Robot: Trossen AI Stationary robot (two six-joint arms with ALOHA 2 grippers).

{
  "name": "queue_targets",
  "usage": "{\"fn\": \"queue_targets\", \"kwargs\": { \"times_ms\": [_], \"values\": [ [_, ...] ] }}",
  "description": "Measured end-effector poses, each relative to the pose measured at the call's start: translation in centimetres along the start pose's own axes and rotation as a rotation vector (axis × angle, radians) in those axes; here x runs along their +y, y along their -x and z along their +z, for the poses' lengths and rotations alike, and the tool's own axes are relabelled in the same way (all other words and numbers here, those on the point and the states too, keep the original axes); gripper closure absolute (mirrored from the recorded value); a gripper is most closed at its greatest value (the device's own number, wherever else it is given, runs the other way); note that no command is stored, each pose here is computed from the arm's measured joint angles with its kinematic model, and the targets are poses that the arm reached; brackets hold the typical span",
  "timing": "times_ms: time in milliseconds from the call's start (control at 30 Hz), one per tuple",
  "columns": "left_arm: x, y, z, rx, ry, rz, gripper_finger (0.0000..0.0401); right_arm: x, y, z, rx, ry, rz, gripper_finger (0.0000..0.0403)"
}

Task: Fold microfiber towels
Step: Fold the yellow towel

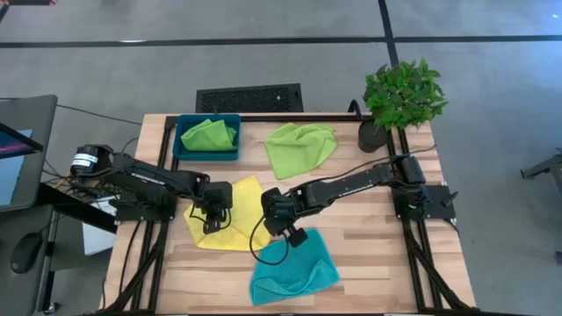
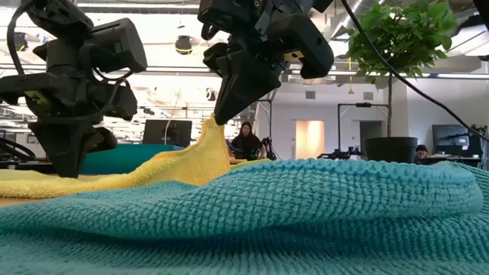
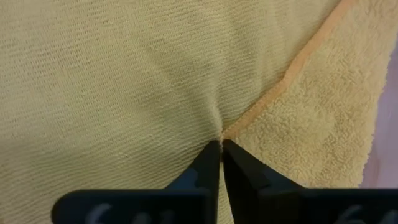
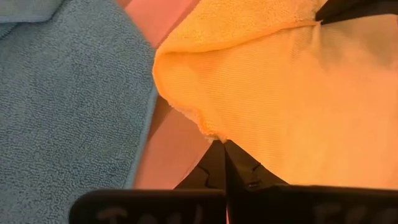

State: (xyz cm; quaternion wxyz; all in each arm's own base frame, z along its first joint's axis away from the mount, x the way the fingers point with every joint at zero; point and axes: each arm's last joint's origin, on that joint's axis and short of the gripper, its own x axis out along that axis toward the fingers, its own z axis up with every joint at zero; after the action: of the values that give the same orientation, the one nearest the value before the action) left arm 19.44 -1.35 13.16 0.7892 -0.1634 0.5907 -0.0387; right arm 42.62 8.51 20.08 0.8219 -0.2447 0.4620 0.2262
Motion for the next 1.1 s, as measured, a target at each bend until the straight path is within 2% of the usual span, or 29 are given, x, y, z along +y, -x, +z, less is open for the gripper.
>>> {"fn": "queue_targets", "kwargs": {
  "times_ms": [300,700,1100],
  "values": [
    [-0.1,0.3,0.0,-0.011,0.022,-0.004,0.0398,0.0,0.0,0.0,0.000,-0.001,0.000,0.0396],
    [-0.8,2.1,0.5,0.002,0.060,-0.002,0.0397,0.0,0.0,0.0,0.000,-0.001,0.000,0.0396],
    [-0.9,2.2,0.6,-0.002,0.101,-0.004,0.0397,-0.3,0.0,-0.1,-0.005,-0.015,-0.006,0.0396]
  ]
}}
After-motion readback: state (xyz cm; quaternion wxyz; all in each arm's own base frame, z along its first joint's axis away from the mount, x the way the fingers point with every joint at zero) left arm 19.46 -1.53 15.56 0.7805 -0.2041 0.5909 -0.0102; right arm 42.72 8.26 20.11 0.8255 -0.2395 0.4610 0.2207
